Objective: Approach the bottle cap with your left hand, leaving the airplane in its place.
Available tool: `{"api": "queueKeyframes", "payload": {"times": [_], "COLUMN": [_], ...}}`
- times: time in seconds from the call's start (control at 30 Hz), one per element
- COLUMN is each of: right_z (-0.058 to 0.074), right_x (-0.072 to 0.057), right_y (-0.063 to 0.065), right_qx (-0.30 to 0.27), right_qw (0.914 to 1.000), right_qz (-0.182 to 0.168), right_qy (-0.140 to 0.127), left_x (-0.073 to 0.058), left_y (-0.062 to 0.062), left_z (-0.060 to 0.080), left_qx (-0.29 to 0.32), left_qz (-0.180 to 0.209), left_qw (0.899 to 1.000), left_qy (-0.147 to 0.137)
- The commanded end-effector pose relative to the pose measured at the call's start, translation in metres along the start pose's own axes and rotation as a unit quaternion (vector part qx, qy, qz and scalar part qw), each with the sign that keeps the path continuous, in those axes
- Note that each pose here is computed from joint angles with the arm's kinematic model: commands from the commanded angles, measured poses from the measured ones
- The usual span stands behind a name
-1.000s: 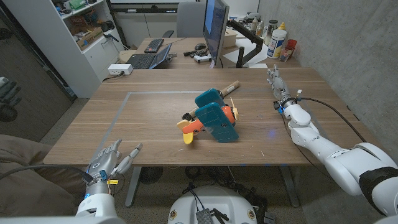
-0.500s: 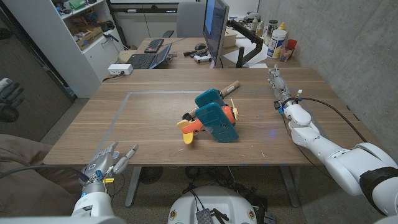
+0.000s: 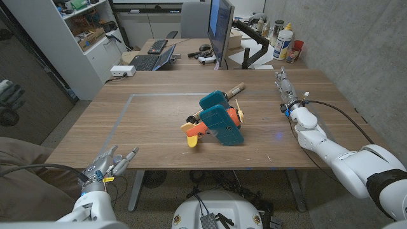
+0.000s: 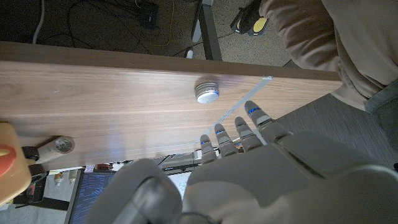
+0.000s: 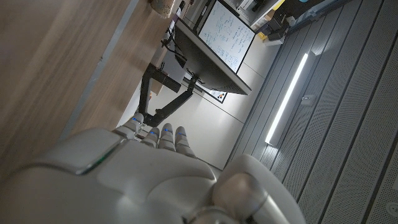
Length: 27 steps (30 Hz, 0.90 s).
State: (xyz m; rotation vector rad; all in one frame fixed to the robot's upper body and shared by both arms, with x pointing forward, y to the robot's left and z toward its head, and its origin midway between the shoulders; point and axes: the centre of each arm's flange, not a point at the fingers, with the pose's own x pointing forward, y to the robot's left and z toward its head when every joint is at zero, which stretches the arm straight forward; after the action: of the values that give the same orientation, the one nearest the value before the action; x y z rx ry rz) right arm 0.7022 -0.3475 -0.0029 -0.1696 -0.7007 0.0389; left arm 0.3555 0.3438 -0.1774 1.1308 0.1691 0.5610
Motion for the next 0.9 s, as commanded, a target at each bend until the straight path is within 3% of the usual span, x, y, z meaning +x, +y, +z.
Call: {"api": "queueKeyframes", "payload": {"times": [0.03,0.5,0.9], "right_z": [0.001,0.008,0.007], "right_x": [-0.003,0.002,0.002], "right_y": [-0.004,-0.002,-0.003], "right_qx": [0.003,0.004,0.003], "right_qw": [1.0,0.9999,0.9999], "right_qz": [-0.008,-0.008,-0.013], "right_qy": [-0.004,-0.011,-0.008], "left_x": [0.011,0.021,0.045], "left_y": [0.003,0.009,0.018], "left_z": [-0.009,-0.012,-0.005], "left_qx": [0.007,0.015,0.022], "left_qz": [-0.008,-0.01,-0.029], "left_qw": [1.0,0.999,0.998], "left_qy": [0.026,0.04,0.041]}}
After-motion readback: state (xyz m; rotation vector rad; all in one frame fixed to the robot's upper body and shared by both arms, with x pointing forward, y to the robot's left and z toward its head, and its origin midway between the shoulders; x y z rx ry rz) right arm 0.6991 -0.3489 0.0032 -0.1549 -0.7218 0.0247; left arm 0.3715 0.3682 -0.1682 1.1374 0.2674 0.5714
